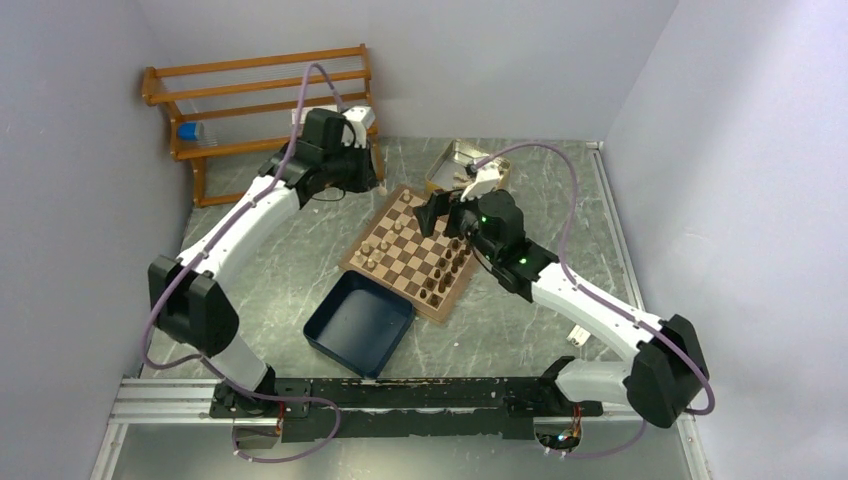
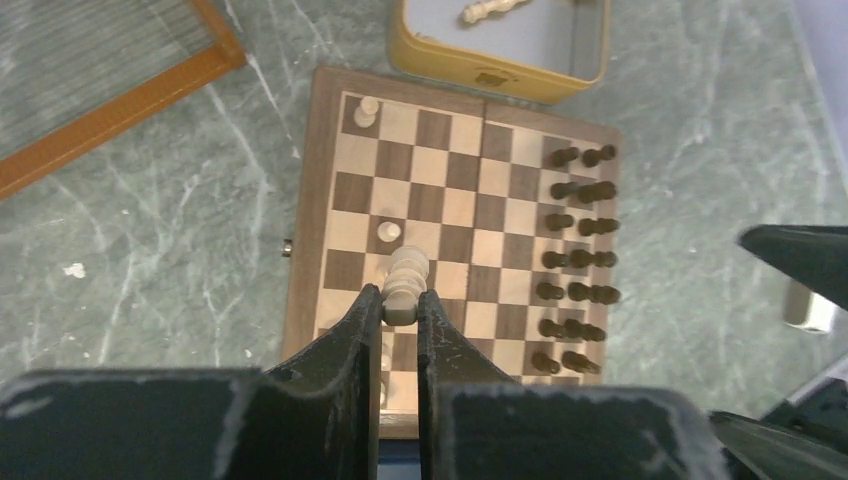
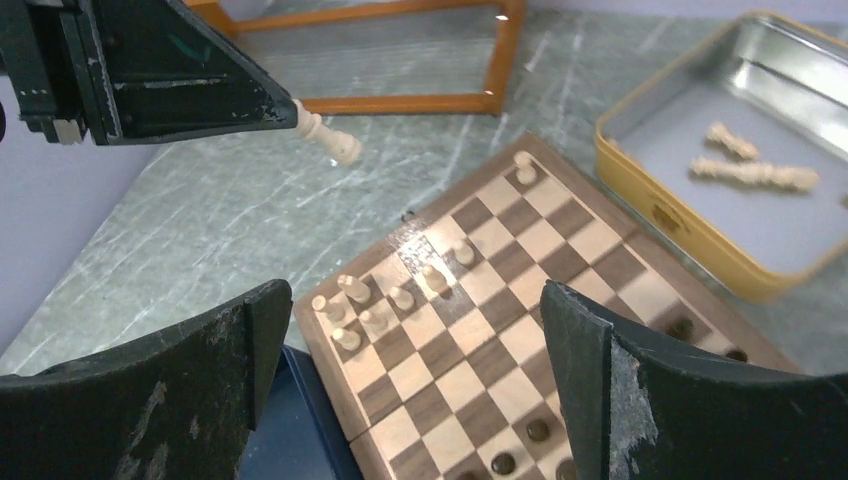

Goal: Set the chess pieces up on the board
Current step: Place the chess piece on the chessboard.

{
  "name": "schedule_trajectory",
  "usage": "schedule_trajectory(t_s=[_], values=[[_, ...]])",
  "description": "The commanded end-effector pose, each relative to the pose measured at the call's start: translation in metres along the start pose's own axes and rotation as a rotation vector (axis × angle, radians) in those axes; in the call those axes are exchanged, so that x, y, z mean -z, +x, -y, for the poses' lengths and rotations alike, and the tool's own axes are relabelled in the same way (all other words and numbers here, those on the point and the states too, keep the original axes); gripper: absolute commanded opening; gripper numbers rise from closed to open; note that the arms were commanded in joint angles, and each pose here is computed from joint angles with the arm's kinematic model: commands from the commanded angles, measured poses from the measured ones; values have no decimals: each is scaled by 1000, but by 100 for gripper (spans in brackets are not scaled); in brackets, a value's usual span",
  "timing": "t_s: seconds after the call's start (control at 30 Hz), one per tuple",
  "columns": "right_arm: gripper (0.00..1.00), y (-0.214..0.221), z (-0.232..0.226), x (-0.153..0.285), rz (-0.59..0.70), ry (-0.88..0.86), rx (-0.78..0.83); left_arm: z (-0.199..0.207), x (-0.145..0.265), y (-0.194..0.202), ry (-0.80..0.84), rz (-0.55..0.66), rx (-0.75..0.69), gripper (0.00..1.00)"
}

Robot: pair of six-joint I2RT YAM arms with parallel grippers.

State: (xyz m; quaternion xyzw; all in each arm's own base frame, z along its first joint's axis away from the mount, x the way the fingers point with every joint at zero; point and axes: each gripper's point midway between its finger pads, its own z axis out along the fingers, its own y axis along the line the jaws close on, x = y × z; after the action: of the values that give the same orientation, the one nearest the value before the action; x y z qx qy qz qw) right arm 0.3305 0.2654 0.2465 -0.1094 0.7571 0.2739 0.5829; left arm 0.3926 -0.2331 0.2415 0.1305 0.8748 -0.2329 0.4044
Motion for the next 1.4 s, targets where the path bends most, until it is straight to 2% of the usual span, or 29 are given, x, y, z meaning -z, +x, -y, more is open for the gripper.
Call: schedule_trajectory(t_s=[0.0,0.13,0.37,0.87,1.1,1.37], values=[[100,2,29,22,-17,182,-80,-21,-7,2,-182,-44,-83,5],[100,7,48,36,-5,270,-73,-26,-22,7,-281,-85,-130,5],[100,9,53,49,11,280,-70,-27,-49,30,-348,-135,-158,5],[100,6,52,56,35,254,-36,-30,-100,63,-348,-220,-159,5],[100,6,53,56,40,256,-31,-32,-109,69,-347,-211,-148,7],[100,6,51,56,37,249,-27,-34,-108,85,-351,-298,-150,6]])
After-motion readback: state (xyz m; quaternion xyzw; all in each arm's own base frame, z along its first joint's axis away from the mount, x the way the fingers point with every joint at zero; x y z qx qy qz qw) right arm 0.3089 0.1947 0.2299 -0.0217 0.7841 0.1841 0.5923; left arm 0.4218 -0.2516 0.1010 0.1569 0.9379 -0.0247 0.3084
